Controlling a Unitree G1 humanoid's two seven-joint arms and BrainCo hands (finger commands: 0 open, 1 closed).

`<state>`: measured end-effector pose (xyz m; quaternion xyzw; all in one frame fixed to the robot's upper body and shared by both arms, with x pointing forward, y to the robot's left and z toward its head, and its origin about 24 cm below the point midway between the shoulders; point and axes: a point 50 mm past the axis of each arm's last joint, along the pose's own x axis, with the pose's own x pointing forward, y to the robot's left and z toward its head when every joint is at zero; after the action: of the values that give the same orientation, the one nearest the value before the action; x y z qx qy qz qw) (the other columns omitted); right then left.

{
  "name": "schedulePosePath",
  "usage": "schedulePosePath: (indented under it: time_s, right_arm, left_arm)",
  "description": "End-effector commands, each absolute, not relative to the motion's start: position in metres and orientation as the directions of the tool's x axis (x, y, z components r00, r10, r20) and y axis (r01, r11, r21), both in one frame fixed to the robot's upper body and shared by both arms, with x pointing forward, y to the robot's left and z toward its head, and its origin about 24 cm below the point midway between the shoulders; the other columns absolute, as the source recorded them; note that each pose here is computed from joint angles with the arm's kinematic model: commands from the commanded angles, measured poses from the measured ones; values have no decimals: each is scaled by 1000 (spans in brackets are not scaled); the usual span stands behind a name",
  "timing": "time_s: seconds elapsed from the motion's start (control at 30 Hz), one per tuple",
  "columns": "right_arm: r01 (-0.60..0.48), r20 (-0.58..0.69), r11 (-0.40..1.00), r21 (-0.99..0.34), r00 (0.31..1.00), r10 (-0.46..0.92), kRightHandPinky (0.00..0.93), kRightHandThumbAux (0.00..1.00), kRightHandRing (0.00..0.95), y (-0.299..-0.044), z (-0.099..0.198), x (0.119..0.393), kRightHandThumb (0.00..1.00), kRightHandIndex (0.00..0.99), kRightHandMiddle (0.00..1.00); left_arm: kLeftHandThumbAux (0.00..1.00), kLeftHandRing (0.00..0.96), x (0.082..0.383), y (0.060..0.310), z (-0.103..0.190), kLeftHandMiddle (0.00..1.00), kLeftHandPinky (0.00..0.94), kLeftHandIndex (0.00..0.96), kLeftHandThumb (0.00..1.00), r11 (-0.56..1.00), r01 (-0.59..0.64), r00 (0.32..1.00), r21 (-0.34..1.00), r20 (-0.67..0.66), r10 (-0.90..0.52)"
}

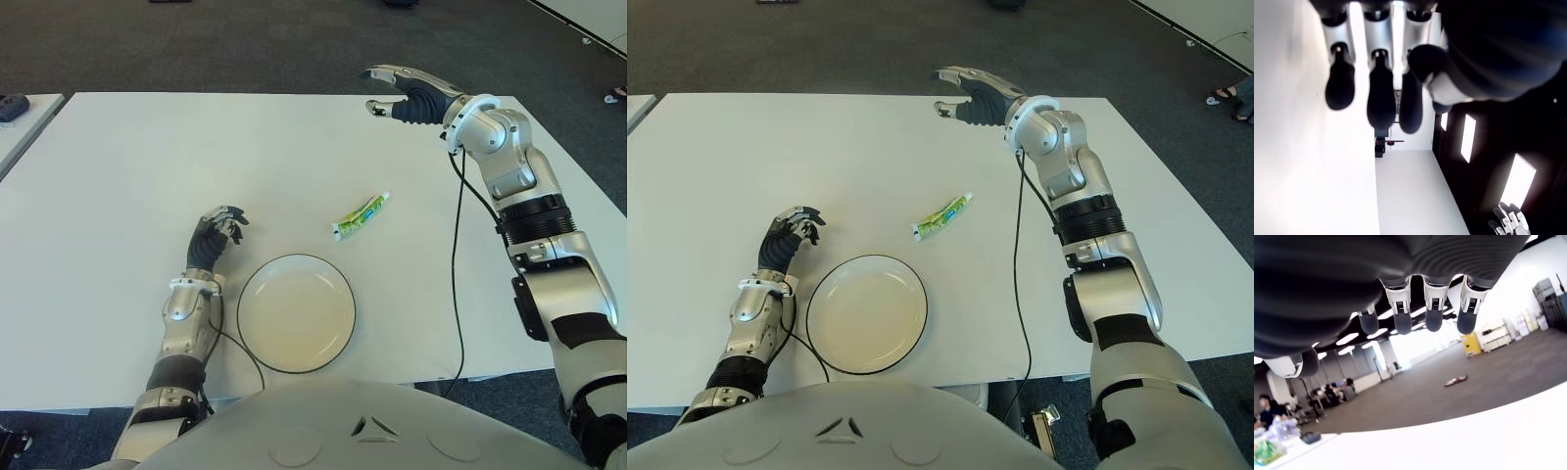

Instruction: Put the toothpaste on the table into the plate.

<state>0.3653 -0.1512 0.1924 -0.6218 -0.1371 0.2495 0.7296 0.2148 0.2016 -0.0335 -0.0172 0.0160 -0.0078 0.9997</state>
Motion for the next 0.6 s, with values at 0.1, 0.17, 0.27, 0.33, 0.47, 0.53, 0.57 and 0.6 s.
schedulePosePath:
  time_s: [0.1,0.17,0.27,0.33,0.47,0.53,0.57,0.6]
  right_arm:
    - [-201,-214,-86,-976,806,552,0,244,0,-155,177,363,560,0,0]
    - [-209,-240,-120,-970,795,557,0,238,0,-164,166,361,558,0,0]
    - [-209,-256,-148,-967,784,565,0,232,0,-174,153,357,556,0,0]
    - [-193,-249,-159,-968,779,576,0,228,0,-180,146,354,553,0,0]
    - [-123,-211,-184,-975,768,605,0,222,0,-186,139,348,563,0,0]
    - [-99,-203,-199,-975,760,617,0,219,0,-189,136,345,564,0,0]
    - [-90,-201,-205,-975,757,622,0,215,0,-190,135,344,562,0,0]
    - [-81,-200,-213,-974,752,628,0,212,0,-191,133,342,560,0,0]
  left_arm:
    - [674,674,215,201,-36,518,674,416,836,999,13,998,-29,-54,-15]
    - [674,675,215,201,-36,518,674,416,836,999,13,999,-32,-52,-15]
    - [674,677,215,200,-36,518,675,417,836,999,14,999,-32,-52,-15]
    - [674,680,215,200,-36,519,683,417,836,999,13,999,-30,-50,-15]
    - [673,685,214,200,-36,520,689,418,836,1000,11,999,-26,-46,-12]
    - [673,685,214,201,-36,520,685,418,836,999,11,999,-32,-48,-12]
    - [674,683,214,201,-36,520,680,418,836,999,10,999,-35,-49,-12]
    - [674,682,214,201,-36,519,677,418,836,999,10,999,-37,-48,-11]
